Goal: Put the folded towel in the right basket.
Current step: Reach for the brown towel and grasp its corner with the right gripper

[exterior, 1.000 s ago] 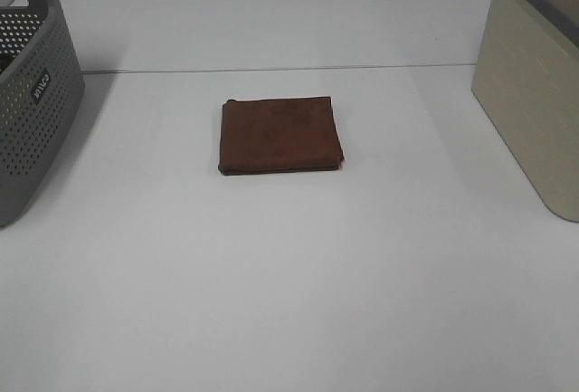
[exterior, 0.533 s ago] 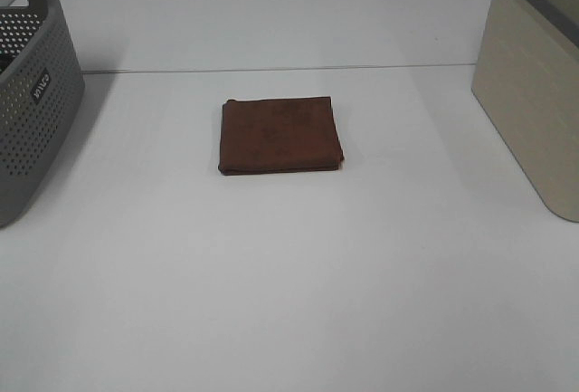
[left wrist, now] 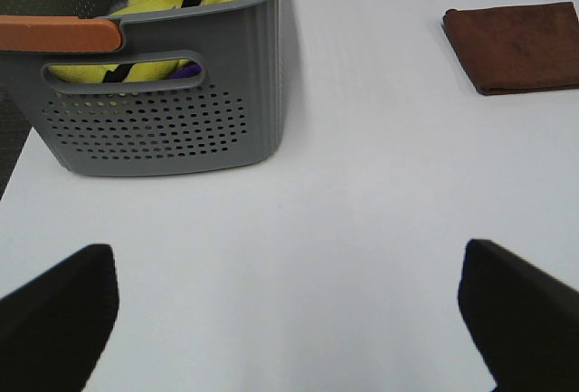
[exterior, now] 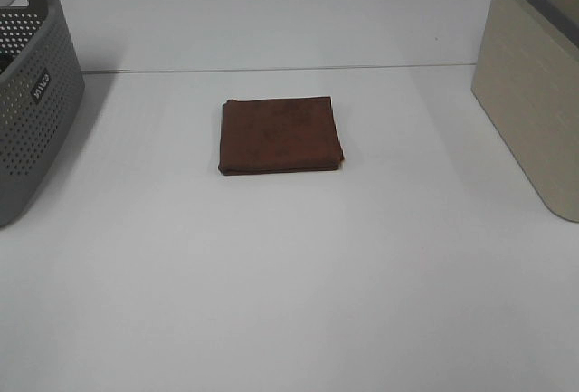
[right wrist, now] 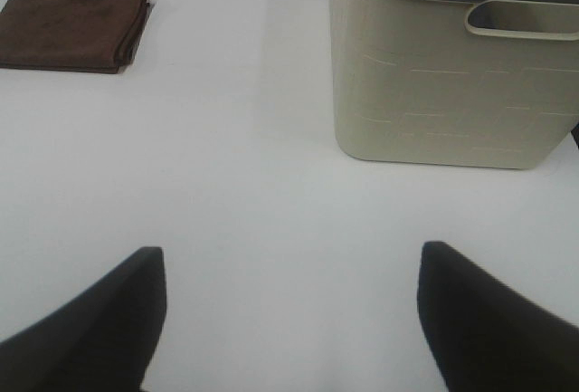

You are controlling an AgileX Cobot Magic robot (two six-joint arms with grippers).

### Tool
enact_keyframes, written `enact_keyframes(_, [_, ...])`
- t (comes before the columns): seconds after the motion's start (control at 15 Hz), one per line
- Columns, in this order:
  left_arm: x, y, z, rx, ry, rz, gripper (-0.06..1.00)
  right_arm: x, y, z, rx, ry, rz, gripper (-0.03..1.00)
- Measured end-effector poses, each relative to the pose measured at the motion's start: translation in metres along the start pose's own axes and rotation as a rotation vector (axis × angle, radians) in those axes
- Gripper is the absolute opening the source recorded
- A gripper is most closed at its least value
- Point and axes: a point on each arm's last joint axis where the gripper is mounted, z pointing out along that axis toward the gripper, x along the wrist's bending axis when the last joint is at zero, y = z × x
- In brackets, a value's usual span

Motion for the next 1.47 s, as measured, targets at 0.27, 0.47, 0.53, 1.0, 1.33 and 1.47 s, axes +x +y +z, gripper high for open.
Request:
enact_keyframes(0.27, [0.000,0.000,0.000,0.000,0.000,0.000,0.97,0.000,0.000,0.000,0.000,0.000,0.000,0.73])
enact_keyframes(0.47, [0.000,0.000,0.000,0.000,0.000,0.000,0.97,0.000,0.000,0.000,0.000,0.000,0.000,0.73])
enact_keyframes(0.53, [0.000,0.000,0.000,0.000,0.000,0.000,0.97,0.000,0.000,0.000,0.000,0.000,0.000,0.73])
enact_keyframes(1.0, [0.000,0.000,0.000,0.000,0.000,0.000,0.97,-0.005,0.047,0.020,-0.006,0.001,0.019,0.73])
enact_keyframes(1.33, [0.000,0.000,0.000,0.000,0.000,0.000,0.97,-0.015,0.110,0.075,0.115,0.008,0.035,0.73])
enact_keyframes(1.47, [0.000,0.000,0.000,0.000,0.000,0.000,0.97,-0.019,0.139,0.105,0.180,0.030,0.049,0.73])
